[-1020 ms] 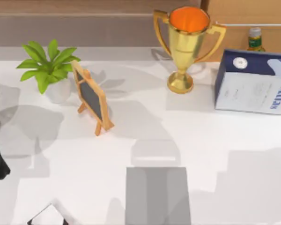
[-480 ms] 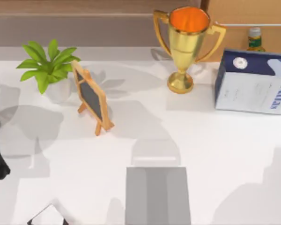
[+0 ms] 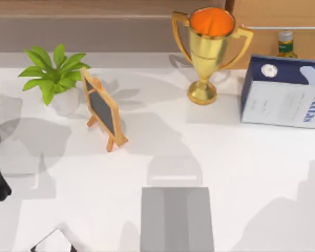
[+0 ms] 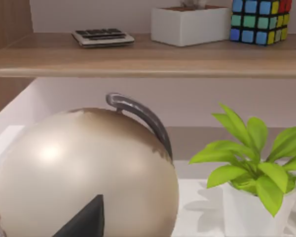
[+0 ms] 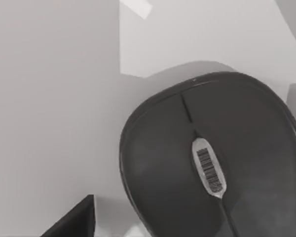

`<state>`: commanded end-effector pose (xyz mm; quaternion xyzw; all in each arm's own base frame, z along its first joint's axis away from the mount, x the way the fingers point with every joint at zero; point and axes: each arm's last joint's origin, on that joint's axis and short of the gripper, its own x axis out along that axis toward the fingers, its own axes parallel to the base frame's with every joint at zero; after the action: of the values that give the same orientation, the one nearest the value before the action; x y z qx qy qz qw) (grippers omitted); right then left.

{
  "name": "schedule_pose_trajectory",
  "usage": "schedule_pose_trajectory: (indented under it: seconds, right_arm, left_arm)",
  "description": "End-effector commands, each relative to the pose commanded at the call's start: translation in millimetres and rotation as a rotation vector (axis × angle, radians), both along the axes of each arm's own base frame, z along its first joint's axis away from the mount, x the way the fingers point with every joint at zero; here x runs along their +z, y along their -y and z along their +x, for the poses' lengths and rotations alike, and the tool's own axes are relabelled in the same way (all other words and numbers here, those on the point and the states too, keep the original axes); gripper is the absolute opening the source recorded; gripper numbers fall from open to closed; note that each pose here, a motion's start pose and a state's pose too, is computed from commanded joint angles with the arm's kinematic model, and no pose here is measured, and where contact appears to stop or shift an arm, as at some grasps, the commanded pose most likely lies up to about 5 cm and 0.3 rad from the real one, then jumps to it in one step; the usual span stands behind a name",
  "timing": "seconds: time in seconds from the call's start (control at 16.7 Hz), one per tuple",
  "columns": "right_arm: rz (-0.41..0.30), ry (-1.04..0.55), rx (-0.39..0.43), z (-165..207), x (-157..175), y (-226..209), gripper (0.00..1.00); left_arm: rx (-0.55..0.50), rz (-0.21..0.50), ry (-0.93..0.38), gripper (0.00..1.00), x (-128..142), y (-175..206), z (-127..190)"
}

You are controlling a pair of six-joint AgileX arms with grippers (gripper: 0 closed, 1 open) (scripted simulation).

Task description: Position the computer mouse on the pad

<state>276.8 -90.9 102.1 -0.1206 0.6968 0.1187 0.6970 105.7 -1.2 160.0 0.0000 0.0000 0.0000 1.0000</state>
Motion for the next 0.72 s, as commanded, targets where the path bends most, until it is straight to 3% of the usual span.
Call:
schedule_pose_trajectory:
  seconds: [0.72]
  right_arm:
    - [0.0,0.0,0.0,0.0,0.0,0.0,0.1]
  left_arm:
    - [0.0,0.0,0.0,1.0,0.0,0.0,0.0]
